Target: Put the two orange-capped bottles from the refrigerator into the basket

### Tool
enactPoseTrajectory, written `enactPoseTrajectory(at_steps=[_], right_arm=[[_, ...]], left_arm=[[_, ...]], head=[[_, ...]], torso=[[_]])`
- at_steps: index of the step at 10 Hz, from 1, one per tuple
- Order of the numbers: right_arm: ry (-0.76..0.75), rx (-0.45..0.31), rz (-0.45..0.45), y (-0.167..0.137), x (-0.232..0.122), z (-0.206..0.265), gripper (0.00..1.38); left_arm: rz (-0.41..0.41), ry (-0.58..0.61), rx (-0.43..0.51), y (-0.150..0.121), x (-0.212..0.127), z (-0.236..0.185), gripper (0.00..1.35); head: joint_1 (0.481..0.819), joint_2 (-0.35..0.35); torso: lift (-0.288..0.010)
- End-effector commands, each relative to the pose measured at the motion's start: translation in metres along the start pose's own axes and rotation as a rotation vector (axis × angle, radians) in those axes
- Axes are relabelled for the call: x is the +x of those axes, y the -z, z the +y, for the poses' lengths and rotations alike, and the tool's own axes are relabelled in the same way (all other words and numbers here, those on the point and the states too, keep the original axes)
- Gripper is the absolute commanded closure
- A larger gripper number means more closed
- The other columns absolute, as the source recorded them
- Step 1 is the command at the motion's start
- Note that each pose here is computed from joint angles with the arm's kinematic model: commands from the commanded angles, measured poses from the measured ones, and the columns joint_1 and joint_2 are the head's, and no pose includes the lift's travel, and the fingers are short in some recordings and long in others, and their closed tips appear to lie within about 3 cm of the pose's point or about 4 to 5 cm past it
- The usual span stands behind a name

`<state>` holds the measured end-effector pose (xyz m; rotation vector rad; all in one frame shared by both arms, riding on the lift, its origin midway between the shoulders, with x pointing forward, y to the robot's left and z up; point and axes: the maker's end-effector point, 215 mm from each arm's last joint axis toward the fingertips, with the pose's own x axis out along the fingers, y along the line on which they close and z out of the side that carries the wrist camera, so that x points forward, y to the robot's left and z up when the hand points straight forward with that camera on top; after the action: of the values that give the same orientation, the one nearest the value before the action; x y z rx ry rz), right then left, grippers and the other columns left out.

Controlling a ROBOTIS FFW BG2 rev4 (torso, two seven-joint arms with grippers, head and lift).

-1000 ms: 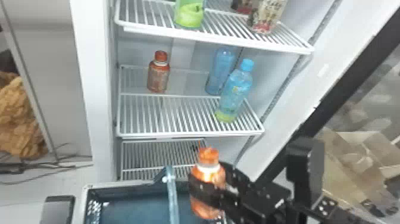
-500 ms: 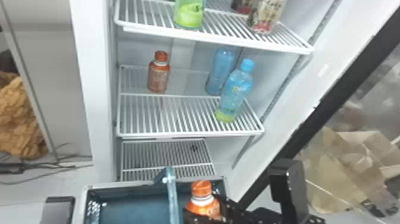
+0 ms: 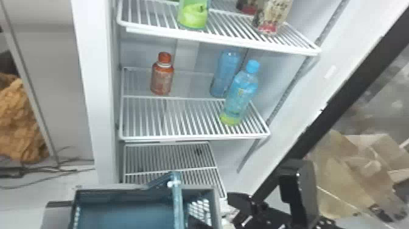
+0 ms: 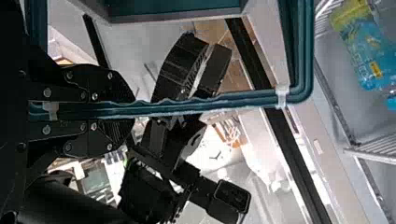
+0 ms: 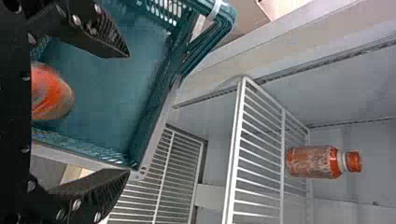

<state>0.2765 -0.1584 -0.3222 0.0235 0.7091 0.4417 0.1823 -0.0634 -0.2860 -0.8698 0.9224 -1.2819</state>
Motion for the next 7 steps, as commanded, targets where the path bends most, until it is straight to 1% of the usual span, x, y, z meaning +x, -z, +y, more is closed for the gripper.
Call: enactPoseTrajectory(at_steps=[1,2,3,4,6,7], right_arm=[[0.003,-0.013,-0.03,-0.01,-0.002,0.0,0.12],[0.007,-0.02,-0.049,-0.016,-0.003,-0.002,0.12],[0.015,-0.043,-0.108,-0.035,-0.005,-0.003,0.12],[0.021,-0.079,-0.197,-0.064,-0.008,-0.004,0.12],[0.033,-0.103,-0.282,-0.092,-0.014,-0.006,0.12],[0.045,-0.129,-0.364,-0.117,-0.022,-0.005,0.12]], left_arm=[[0.001,0.0,0.0,0.0,0.0,0.0,1.19],[0.002,-0.001,0.002,0.0,0.0,0.0,1.19],[-0.002,0.0,0.003,-0.001,0.0,0.0,1.19],[0.001,0.001,0.004,-0.001,0.0,0.0,1.19],[0.0,0.002,0.007,-0.002,0.0,-0.001,1.19],[0.0,0.002,0.007,-0.002,0.0,-0.001,1.19]], head=[[0.695,-0.35],[0.695,-0.35],[0.695,-0.35],[0.695,-0.35],[0.695,-0.35],[0.695,-0.35]], torso=[[-0.288],[-0.288],[-0.288],[-0.288],[-0.288],[-0.288]])
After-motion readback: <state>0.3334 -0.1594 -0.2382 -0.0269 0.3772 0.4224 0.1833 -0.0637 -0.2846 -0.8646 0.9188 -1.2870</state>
